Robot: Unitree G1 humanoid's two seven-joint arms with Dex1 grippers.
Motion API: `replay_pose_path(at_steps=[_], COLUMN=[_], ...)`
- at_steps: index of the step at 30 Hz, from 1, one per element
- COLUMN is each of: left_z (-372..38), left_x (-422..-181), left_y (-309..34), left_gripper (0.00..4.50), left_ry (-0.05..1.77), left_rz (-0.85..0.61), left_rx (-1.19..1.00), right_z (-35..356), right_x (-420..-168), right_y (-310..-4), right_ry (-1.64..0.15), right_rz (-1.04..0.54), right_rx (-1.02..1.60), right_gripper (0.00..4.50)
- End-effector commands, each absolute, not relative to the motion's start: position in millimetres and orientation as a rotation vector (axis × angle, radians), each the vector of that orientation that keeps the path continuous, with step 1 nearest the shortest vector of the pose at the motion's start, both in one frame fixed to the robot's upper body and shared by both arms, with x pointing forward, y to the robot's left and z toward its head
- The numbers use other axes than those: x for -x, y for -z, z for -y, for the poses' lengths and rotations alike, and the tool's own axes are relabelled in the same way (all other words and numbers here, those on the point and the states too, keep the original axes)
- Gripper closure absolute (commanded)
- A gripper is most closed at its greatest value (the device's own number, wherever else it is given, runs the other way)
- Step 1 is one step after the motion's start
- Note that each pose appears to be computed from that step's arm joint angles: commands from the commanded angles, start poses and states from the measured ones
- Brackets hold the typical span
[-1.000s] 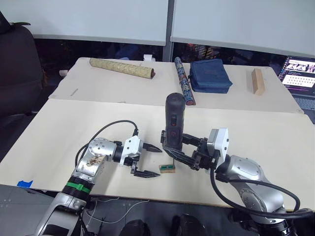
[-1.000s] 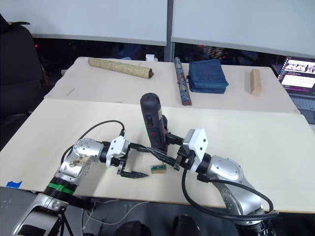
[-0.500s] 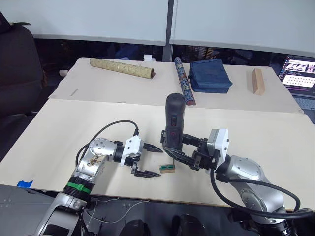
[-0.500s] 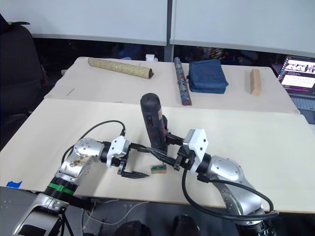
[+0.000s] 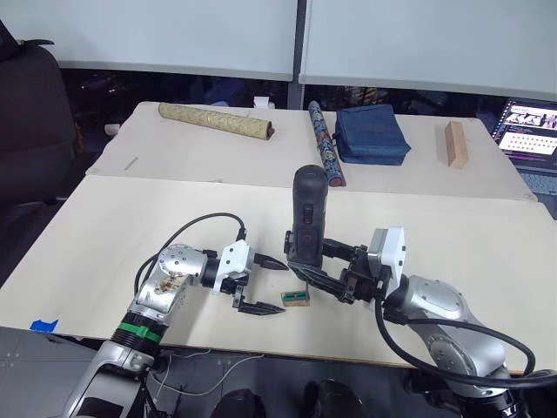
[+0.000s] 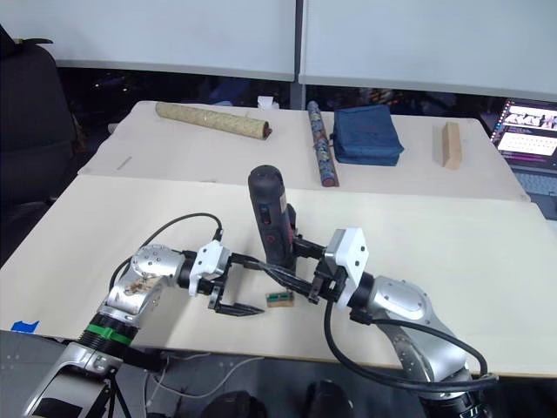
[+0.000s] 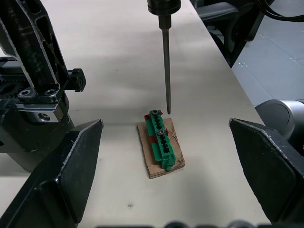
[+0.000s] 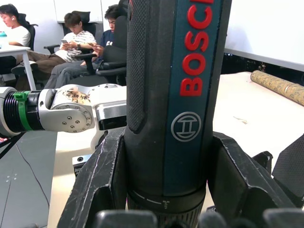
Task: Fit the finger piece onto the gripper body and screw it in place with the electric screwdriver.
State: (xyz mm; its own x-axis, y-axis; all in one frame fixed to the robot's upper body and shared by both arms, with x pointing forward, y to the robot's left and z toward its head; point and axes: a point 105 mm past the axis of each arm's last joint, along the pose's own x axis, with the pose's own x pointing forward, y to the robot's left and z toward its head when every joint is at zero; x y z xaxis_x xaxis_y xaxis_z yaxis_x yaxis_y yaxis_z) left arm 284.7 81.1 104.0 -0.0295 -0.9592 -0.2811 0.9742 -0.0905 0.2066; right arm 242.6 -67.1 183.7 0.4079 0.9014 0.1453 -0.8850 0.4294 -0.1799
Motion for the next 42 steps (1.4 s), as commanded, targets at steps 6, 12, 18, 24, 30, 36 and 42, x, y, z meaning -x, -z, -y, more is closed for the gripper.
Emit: replay_pose_path(at_steps=[6, 12, 18, 24, 30, 36, 42], left_z=[-78, -79, -80, -80, -80, -79, -79], left_x=[-285, -286, -285, -286, -287, -287, -287], left_y=[-110, -109, -107, -108, -109, -110, -111], left_gripper=[0.00, 0.00, 0.00, 0.00, 0.00, 0.00, 0.00], left_ry=[1.623, 1.621, 1.616, 1.614, 1.614, 1.615, 1.615], left_rz=[-0.013, -0.014, -0.014, -0.013, -0.009, -0.006, -0.006], left_rx=[-0.422, -0.422, -0.424, -0.424, -0.426, -0.425, -0.425], right_z=[64, 64, 65, 66, 67, 67, 66], right_x=[-239, -243, -243, -241, -239, -241, -241], right_y=[-220, -217, -215, -214, -212, -211, -208], right_ry=[-1.135, -1.129, -1.127, -1.130, -1.132, -1.127, -1.129], right_rz=[0.394, 0.379, 0.372, 0.365, 0.357, 0.357, 0.348], right_rx=[0.099, 0.106, 0.108, 0.113, 0.115, 0.119, 0.118], right_gripper=[2.56, 2.56, 2.56, 2.56, 2.56, 2.56, 2.56])
